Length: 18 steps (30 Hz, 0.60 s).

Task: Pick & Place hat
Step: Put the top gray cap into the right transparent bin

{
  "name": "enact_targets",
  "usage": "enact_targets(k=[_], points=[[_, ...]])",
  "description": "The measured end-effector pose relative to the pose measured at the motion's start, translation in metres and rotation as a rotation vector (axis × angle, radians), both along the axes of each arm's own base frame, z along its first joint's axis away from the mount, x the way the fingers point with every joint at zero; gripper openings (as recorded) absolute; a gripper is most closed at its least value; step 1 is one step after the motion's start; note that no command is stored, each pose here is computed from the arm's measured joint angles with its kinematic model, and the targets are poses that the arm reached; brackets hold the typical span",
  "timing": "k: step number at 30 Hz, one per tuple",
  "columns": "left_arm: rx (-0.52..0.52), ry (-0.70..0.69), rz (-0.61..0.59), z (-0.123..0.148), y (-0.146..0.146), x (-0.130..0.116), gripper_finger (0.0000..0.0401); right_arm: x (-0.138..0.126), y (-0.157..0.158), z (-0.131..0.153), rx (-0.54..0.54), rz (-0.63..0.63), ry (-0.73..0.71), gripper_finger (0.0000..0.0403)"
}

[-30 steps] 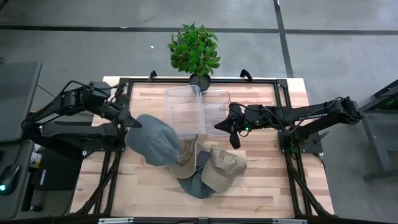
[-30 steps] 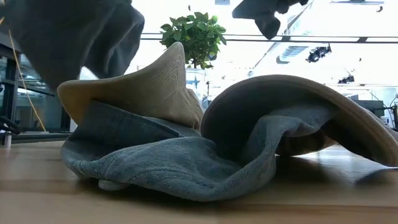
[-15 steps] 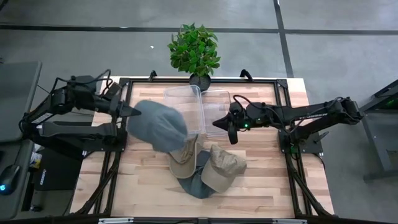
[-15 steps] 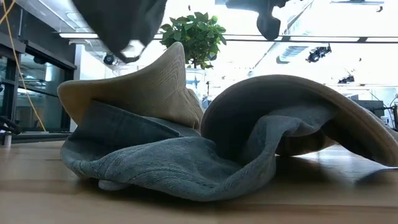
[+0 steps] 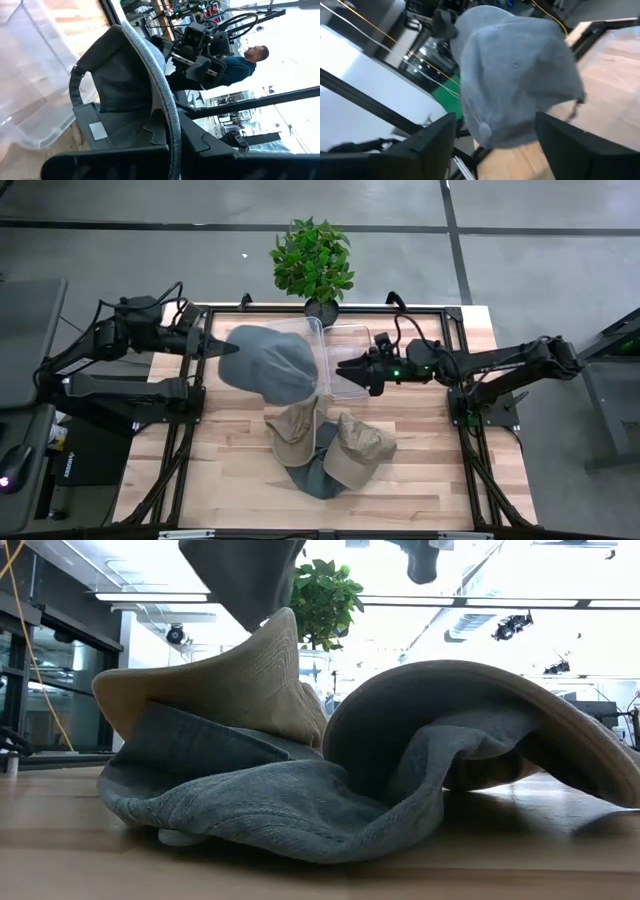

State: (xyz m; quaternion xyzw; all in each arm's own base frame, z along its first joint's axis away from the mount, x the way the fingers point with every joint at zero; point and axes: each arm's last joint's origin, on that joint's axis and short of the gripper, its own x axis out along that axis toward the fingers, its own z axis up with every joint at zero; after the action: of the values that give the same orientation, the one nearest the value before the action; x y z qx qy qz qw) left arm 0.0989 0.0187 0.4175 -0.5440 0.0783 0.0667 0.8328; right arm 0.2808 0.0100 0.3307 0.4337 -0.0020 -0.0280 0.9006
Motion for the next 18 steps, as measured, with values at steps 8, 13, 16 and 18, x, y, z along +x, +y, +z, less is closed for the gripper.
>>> enact_targets(k=[8,13,16,18], points=[[0.060,-0.026,0.048,0.003,0.005,0.012,0.0000,0.014,0.001,-0.011,0.002,0.000,0.004,0.0302],[0.085,-0.056,0.050,0.006,0.006,0.015,0.0000,0.024,0.001,-0.019,0.001,0.000,-0.007,0.0303],[0.084,-0.057,0.043,0.006,0.006,0.018,0.0000,0.030,0.000,-0.020,-0.007,-0.004,-0.051,0.0303],[0.084,-0.051,0.041,0.005,0.006,0.019,0.0000,0.034,-0.001,-0.021,-0.008,-0.008,-0.075,0.0303]])
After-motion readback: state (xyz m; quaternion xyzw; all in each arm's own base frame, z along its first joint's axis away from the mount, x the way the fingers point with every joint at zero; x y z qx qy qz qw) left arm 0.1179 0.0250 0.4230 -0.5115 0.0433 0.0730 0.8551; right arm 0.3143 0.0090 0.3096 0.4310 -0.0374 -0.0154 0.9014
